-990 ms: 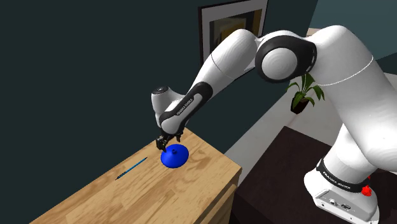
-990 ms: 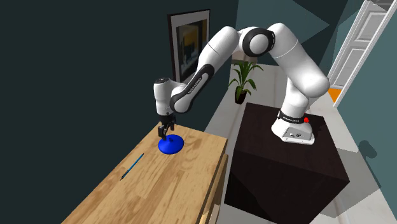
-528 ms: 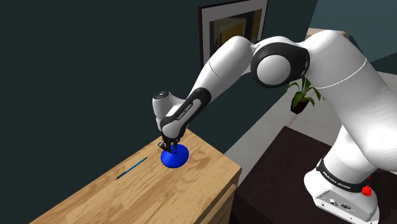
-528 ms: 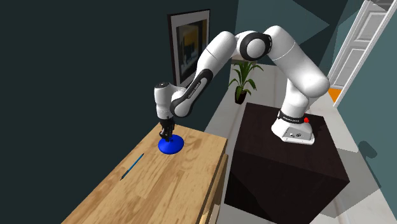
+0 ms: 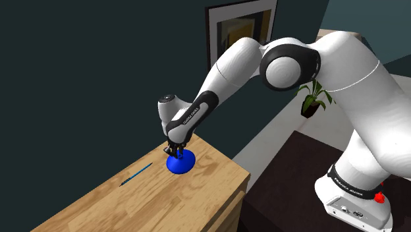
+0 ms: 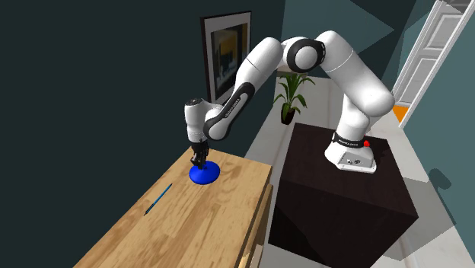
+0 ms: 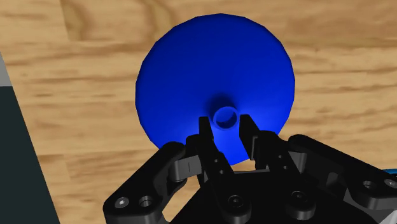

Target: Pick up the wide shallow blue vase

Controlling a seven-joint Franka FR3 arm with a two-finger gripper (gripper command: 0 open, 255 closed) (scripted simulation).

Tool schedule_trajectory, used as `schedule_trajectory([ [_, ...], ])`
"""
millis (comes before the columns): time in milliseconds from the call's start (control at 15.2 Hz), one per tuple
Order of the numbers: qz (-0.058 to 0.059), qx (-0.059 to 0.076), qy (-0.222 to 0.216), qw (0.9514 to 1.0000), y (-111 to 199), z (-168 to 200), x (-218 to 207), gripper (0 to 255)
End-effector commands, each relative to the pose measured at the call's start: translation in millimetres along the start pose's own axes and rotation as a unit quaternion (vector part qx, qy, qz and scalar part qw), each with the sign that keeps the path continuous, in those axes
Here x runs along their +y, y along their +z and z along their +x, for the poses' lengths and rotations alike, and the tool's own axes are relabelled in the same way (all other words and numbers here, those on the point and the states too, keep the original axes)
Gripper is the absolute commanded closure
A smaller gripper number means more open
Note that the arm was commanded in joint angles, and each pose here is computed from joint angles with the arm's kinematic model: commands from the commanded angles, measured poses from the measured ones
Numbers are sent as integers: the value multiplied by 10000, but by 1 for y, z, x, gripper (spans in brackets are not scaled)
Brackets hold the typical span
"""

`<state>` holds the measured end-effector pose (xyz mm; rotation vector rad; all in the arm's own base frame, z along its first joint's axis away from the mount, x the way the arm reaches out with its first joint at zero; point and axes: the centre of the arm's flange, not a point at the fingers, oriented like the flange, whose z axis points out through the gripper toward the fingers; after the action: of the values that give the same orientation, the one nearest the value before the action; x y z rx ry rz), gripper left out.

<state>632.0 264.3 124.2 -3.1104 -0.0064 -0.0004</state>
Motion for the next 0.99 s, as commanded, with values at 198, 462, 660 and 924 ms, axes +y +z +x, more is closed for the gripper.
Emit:
schedule_trajectory([
  [198,-1,-5,-1,10000,-20,-1,0,255],
  [462,-1,-6,-1,10000,-41,-1,-1,255],
  [660,-1,-5,-1,10000,-57,0,-2,255],
  [924,-1,-5,-1,10000,-78,0,-2,255],
])
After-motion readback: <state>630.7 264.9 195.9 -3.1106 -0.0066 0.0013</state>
